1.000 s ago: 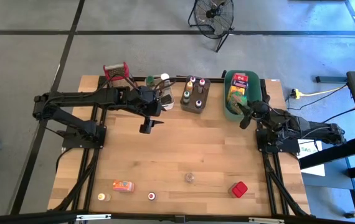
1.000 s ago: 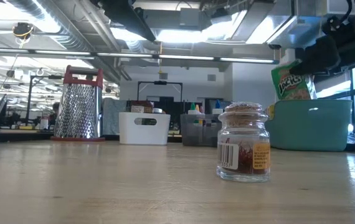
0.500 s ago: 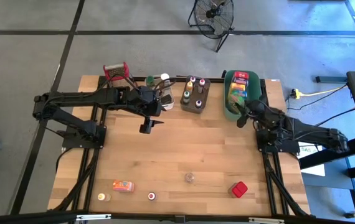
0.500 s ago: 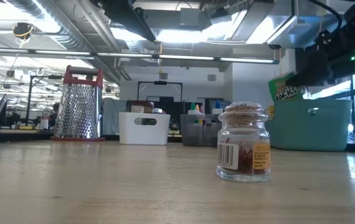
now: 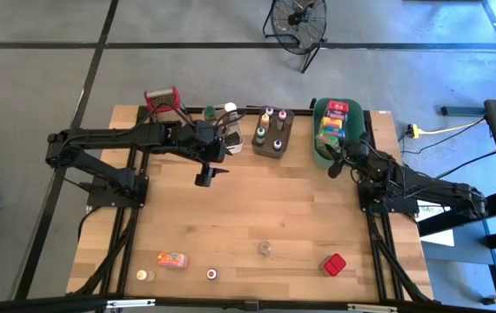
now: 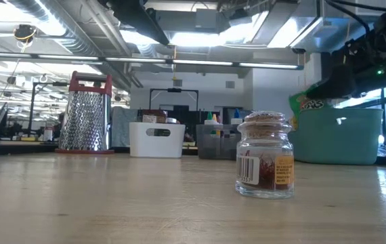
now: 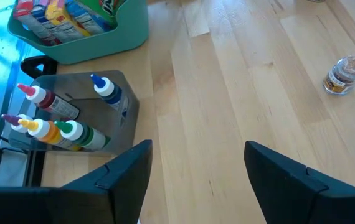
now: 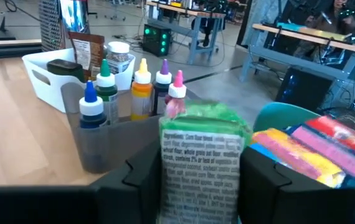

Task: Pick & Place Kitchen Items
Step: Put the green cereal box into the green bin

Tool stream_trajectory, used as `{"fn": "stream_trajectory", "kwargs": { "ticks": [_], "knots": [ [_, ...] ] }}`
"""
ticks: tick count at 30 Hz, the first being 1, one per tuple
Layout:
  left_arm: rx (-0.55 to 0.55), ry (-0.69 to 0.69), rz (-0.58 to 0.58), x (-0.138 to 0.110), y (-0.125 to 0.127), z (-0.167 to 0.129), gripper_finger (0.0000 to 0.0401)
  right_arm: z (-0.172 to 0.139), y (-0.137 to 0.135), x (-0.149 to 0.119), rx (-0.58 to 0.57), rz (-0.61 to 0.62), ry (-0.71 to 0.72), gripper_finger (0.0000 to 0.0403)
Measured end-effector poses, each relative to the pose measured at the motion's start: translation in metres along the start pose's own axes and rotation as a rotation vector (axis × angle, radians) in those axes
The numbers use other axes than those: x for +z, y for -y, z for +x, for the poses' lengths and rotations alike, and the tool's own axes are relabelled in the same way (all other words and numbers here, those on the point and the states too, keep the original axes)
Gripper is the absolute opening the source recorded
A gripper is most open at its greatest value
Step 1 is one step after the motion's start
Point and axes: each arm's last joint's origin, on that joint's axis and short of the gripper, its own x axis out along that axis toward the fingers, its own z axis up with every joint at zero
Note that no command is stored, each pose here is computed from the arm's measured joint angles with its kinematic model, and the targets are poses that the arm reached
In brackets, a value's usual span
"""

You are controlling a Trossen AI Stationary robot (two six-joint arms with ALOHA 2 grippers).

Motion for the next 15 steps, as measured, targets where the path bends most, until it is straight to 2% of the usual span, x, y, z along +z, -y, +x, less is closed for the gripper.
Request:
{"fn": "stream_trajectory", "kwargs": {
  "ticks": [8, 15],
  "knots": [
    [0.0, 0.0, 0.0, 0.0, 0.0, 0.0, 0.025, 0.0004, 0.0004, 0.0, 0.01, 0.005, 0.0, 0.0199],
    [0.0, 0.0, 0.0, 0.0, 0.0, 0.0, 0.0251, 0.0004, 0.0003, -0.0009, 0.01, 0.01, -0.009, 0.0249]
  ]
}}
